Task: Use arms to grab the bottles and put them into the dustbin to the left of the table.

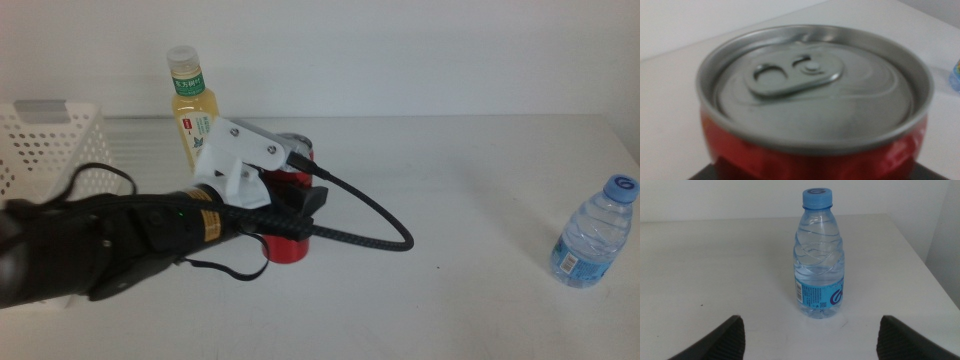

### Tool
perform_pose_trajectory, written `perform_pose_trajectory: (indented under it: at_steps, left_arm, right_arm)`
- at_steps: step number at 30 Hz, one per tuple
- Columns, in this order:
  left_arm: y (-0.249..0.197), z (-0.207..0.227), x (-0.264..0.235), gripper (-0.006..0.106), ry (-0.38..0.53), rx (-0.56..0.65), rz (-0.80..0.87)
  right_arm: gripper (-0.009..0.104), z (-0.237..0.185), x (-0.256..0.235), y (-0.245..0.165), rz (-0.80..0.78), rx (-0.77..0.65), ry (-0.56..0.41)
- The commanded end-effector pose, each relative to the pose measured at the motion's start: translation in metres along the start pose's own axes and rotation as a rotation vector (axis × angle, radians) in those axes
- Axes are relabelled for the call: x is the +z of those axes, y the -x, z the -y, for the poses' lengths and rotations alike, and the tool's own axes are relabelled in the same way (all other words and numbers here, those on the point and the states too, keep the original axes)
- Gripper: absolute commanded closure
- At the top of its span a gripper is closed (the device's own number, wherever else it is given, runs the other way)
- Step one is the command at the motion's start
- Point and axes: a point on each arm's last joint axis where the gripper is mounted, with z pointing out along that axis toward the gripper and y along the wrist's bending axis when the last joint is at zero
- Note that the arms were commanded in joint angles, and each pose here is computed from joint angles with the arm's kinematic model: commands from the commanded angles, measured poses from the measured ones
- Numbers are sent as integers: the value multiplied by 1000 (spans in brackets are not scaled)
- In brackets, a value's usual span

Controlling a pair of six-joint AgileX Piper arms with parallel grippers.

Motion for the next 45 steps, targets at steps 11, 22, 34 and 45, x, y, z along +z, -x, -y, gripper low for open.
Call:
perform_pose_trajectory:
  at_steps: [11,22,34,45]
  left_arm:
    - [51,11,-35,98,0,24,180]
    - [71,-5,-51,98,226,-117,45]
    - [103,-47,-87,98,417,-118,-180]
    - [142,-105,-148,98,597,-197,-301]
  right_arm:
    - [20,0,-3,10,112,-13,-2]
    - [20,0,-3,10,112,-13,-2]
    - [20,0,-3,10,112,-13,-2]
    - [20,0,-3,10,112,-13,-2]
